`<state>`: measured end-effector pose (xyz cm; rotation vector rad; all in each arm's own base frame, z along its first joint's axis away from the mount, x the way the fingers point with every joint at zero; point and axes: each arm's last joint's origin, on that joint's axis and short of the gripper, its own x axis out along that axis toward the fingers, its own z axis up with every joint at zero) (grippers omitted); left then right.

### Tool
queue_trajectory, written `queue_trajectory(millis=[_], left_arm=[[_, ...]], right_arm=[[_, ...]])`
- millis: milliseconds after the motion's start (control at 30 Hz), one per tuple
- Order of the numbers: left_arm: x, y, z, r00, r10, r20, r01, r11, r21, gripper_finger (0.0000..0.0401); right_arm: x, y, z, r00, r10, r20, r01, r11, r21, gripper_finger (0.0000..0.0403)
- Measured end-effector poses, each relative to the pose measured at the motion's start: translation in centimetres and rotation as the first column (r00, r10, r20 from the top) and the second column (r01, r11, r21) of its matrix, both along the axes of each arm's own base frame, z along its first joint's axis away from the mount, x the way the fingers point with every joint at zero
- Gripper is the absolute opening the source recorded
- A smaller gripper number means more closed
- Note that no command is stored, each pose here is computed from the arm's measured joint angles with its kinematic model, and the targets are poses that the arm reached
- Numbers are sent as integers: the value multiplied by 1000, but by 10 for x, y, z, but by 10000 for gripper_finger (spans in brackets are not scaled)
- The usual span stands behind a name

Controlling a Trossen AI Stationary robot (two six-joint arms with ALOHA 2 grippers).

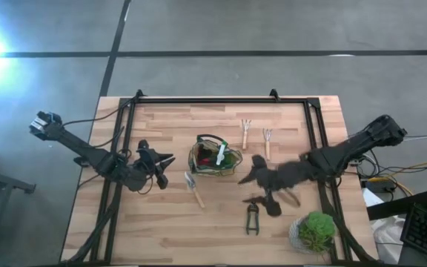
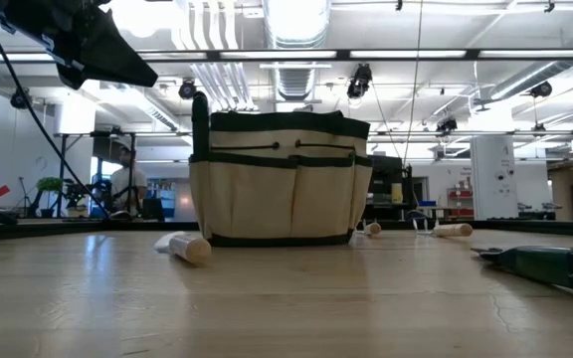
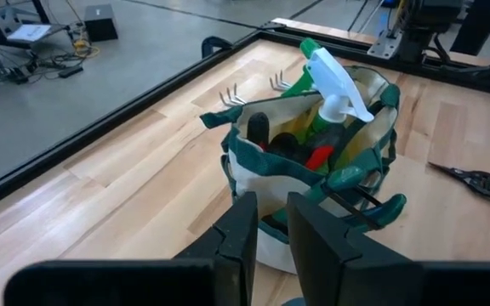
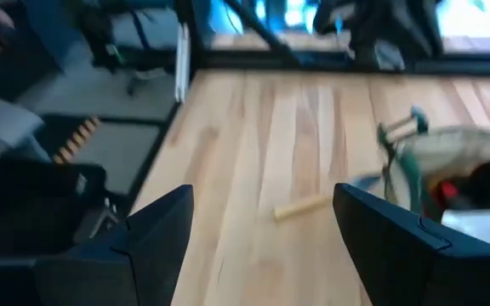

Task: Pick & Place Garden tools in Gardening bag
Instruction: Put the green shear scissors into the white gardening bag

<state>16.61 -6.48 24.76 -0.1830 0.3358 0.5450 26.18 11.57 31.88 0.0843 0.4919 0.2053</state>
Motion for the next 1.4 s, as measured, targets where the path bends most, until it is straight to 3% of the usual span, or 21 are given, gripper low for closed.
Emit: queue_trajectory(millis=[200,367,500,700,933,1133,1400], left_arm=[[0,-1,-1,1000,-26,-5,26,999,-31,71],[0,-1,-1,999,-33,-4,32,998,-45,71],[0,-1,-1,999,-32,-4,32,998,-45,71],[0,-1,-1,999,-32,-7,31,999,-34,71],[0,-1,-1,999,-38,-16,38,999,-18,71],[0,-1,-1,998,-49,-30,49,999,5,71],[0,-1,-1,998,-49,-32,49,999,6,70]], right_arm=[[-12,40,-15,965,-147,-217,125,986,-113,279],[-20,57,-30,868,-270,-417,210,960,-184,279],[-19,64,-41,798,-328,-506,245,943,-224,279],[-8,72,-68,749,-309,-586,166,944,-286,279],[13,71,-92,736,-239,-633,-50,914,-404,279],[28,71,-100,747,-134,-651,-291,815,-501,279],[38,76,-113,702,7,-713,-578,590,-563,278]])
